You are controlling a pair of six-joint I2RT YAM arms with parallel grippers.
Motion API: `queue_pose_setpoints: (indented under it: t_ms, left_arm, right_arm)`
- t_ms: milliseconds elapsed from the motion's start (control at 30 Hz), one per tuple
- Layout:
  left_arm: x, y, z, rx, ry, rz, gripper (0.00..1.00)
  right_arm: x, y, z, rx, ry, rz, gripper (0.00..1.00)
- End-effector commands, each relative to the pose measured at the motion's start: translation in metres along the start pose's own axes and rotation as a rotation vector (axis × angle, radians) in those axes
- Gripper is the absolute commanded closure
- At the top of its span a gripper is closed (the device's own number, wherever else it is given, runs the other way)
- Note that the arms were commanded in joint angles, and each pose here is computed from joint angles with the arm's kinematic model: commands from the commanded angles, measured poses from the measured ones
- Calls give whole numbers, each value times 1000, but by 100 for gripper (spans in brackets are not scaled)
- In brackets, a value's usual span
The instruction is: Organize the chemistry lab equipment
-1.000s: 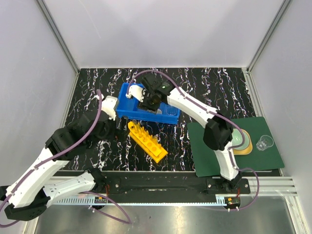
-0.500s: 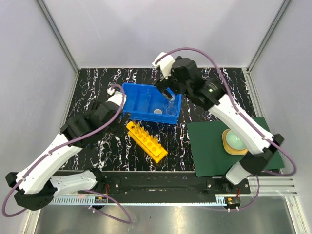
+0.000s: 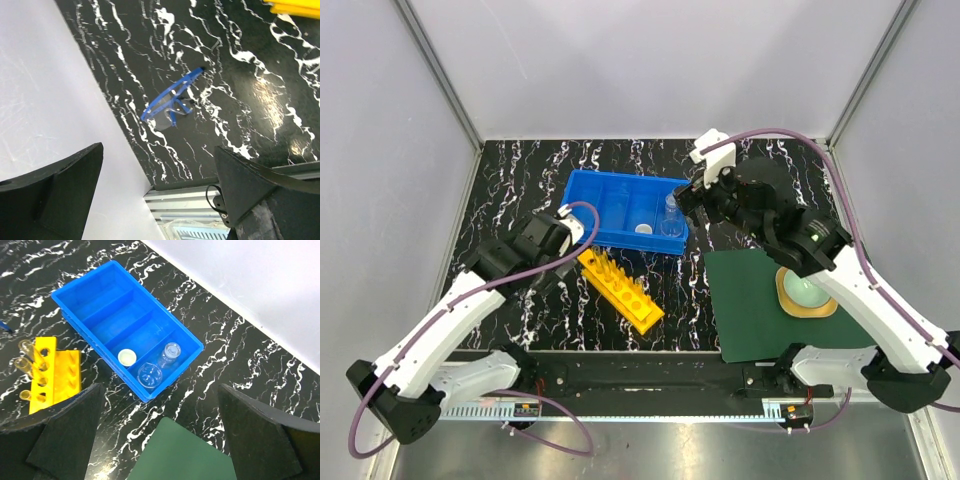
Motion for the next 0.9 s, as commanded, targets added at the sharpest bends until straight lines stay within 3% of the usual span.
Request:
queue_pose_setpoints:
  t_ms: [0,233,567,867]
  left_arm:
    - [-8,-2,-1,-103,-54,-45,1]
    - [-41,-13,-20,-122,-20,-43,1]
    - [-117,-30,-62,-48,127,-244,1]
    - [-98,-25,-78,-4,155,-355,1]
  right_arm:
    - [19,6,18,64,-121,-73,0]
    - [13,15,28,121,-139,-97,0]
    - [7,28,29,197,-148,-116,0]
    - [5,31,34,218,-176,-124,0]
Point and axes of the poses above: each gripper's point midway between its finger pads, its own z axis back along the fingers, its own y axis along the line the jaws close on, x = y × z, the point moved 4 cm from there along z, back along the fingers, and after that the axes turned 8 degrees about z, right-handed, at the moved point
